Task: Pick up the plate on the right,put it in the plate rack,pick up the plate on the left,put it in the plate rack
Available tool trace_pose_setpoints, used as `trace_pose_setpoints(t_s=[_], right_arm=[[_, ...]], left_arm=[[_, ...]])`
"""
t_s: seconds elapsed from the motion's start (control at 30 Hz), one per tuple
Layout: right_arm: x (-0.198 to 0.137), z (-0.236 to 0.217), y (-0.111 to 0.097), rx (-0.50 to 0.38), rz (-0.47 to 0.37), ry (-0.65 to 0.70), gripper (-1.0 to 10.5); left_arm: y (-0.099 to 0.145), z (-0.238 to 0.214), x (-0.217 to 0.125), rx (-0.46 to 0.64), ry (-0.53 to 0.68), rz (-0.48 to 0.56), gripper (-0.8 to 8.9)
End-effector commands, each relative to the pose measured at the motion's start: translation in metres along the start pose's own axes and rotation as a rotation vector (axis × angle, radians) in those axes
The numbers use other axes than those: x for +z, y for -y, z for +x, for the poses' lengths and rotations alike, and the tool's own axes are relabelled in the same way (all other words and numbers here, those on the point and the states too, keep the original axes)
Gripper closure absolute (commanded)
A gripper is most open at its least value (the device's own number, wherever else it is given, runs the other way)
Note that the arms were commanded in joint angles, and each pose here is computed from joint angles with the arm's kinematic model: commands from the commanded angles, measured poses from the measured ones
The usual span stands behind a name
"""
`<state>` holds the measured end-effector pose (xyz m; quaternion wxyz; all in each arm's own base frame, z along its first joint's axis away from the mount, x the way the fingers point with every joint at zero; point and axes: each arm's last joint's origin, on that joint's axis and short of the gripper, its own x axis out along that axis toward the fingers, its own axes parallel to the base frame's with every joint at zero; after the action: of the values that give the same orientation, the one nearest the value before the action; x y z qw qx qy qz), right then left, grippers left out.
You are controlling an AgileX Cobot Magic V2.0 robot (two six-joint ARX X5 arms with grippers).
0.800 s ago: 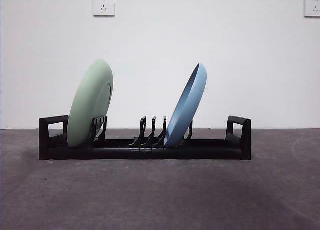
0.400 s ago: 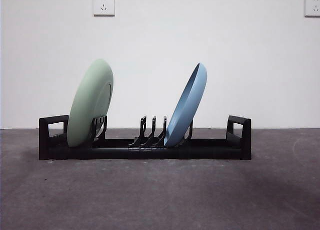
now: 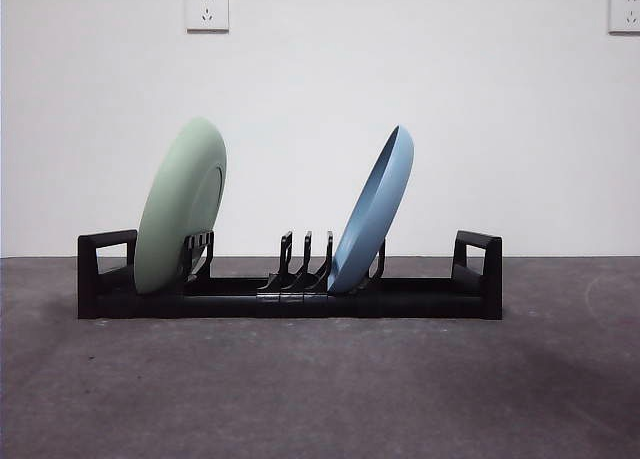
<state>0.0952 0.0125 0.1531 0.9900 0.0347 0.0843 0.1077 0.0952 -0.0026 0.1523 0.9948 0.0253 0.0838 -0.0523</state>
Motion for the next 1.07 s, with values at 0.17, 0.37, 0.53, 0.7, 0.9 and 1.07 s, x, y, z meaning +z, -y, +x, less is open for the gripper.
trace_pose_setpoints(t_s=[0.17, 0.37, 0.53, 0.7, 0.9, 1.07], right_arm=[[-0.0051, 0.0012, 0.0006, -0.010, 0.039, -0.019, 9.4], [-0.0051, 0.0012, 0.0006, -0.010, 0.039, -0.019, 9.4], [-0.0051, 0.0012, 0.0006, -0.010, 0.039, -0.019, 9.4], [-0.0051, 0.0012, 0.0006, -0.010, 0.039, -0.019, 9.4], [-0.0051, 0.0012, 0.0006, -0.010, 0.039, -0.019, 9.4], [-0.0051, 0.0012, 0.0006, -0.010, 0.039, -0.019, 9.4]], left_arm=[[-0.0001, 0.0015, -0.0045, 0.001, -0.007, 0.007, 8.17], [-0.0001, 0.0015, -0.0045, 0.001, -0.007, 0.007, 8.16], [-0.0001, 0.0015, -0.0045, 0.001, -0.007, 0.007, 8.17], [-0.0001, 0.0015, -0.0045, 0.001, -0.007, 0.007, 8.16], [-0.0001, 0.0015, -0.0045, 0.001, -0.007, 0.007, 8.16], [-0.0001, 0.0015, -0.0045, 0.001, -0.007, 0.007, 8.17]])
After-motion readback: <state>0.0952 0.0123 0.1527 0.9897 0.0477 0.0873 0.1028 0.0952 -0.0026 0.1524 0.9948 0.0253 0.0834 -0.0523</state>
